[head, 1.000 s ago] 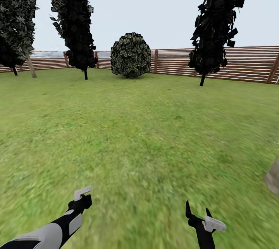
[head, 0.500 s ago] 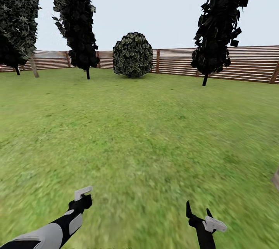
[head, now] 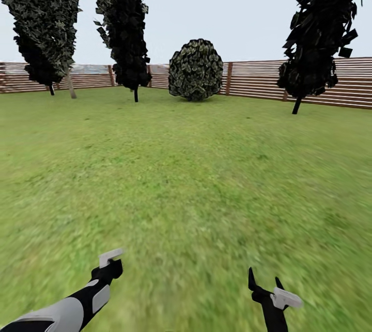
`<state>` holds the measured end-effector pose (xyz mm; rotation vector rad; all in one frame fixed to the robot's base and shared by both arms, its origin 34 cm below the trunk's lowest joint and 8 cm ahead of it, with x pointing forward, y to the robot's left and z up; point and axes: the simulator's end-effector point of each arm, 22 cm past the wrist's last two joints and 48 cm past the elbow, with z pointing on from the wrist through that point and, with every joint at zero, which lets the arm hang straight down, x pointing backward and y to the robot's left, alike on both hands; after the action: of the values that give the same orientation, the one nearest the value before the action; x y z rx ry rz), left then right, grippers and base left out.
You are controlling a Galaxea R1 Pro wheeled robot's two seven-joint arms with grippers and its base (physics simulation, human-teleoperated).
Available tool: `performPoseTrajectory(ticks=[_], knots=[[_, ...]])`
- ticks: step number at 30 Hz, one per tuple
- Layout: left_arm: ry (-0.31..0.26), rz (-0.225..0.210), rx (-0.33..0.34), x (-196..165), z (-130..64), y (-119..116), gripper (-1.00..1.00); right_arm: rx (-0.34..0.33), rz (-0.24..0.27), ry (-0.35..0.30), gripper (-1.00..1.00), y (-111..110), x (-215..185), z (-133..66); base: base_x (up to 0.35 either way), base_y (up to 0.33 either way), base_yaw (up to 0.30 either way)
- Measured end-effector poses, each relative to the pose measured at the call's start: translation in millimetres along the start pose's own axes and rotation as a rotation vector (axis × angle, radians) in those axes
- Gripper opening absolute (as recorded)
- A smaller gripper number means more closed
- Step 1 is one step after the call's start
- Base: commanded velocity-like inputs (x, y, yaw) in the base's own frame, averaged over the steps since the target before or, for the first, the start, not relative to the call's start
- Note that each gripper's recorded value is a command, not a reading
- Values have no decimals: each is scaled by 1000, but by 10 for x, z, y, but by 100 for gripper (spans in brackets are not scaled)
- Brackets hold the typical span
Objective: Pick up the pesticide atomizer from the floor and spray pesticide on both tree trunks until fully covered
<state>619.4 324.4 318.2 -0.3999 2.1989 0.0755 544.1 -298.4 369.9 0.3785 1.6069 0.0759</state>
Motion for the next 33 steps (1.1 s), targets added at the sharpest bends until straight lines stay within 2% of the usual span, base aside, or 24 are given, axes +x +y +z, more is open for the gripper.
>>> performPoseTrajectory(ticks=[33], knots=[[27,6,-7,150,48,31,-100,14,-6,25,100,-67,116,-29,0,0,235]])
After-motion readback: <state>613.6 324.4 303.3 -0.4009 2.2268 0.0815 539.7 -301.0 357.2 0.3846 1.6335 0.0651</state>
